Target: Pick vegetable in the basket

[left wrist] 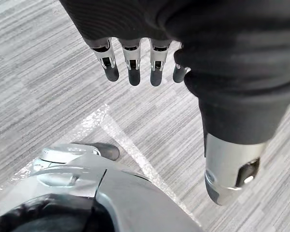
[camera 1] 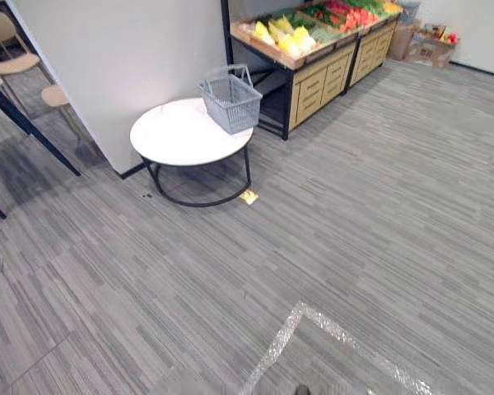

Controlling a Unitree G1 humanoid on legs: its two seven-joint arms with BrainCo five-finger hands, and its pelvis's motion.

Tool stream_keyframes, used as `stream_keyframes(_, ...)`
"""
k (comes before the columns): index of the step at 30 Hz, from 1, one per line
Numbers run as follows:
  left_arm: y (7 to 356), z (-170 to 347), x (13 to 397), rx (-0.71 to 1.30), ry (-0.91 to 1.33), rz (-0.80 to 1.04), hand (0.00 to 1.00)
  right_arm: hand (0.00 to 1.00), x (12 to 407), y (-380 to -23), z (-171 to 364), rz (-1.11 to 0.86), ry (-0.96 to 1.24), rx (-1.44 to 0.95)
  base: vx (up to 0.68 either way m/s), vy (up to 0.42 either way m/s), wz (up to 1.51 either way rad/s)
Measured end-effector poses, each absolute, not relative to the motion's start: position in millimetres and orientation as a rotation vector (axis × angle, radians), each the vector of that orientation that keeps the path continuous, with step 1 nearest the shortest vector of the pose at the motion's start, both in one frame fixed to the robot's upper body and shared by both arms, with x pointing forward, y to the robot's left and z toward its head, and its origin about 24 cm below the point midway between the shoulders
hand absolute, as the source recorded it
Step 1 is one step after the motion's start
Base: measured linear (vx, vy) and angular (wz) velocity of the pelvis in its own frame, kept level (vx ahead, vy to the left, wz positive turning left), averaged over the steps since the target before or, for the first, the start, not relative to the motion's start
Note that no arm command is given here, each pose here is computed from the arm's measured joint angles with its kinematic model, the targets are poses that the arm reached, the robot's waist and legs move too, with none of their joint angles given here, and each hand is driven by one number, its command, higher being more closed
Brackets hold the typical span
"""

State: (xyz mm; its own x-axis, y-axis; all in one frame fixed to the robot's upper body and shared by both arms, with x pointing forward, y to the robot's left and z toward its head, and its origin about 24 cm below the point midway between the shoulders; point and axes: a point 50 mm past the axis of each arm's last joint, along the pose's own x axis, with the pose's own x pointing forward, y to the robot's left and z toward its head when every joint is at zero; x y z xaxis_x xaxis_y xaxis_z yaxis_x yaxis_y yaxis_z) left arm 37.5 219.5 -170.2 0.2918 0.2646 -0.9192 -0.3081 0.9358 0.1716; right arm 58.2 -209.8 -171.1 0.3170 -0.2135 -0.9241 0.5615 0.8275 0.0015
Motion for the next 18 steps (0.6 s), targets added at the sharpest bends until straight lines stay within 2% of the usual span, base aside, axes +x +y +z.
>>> stream_keyframes(4,222,-169,41,-0.039,1.201,0.389,0.00,0.00,66,-208,-170,-0.511,1.115,0.348,-0.02,-0.014,0.04)
stream_keyframes(7,224,-166,48,-0.146,1.134,0.499,0.00,0.00,77,-210,-166,-0.504,1.063,0.339,0.04,-0.059,0.05)
stream_keyframes(10,224,-165,48,-0.190,1.110,0.535,0.00,0.00,76,-206,-167,-0.479,1.073,0.319,0.08,-0.058,0.05)
stream_keyframes(14,216,-166,53,-0.162,1.114,0.480,0.00,0.00,92,-209,-163,-0.469,1.032,0.312,0.22,0.036,-0.04)
stream_keyframes(18,203,-170,45,-0.185,1.147,0.466,0.00,0.00,98,-215,-160,-0.461,1.018,0.290,0.45,0.190,-0.33)
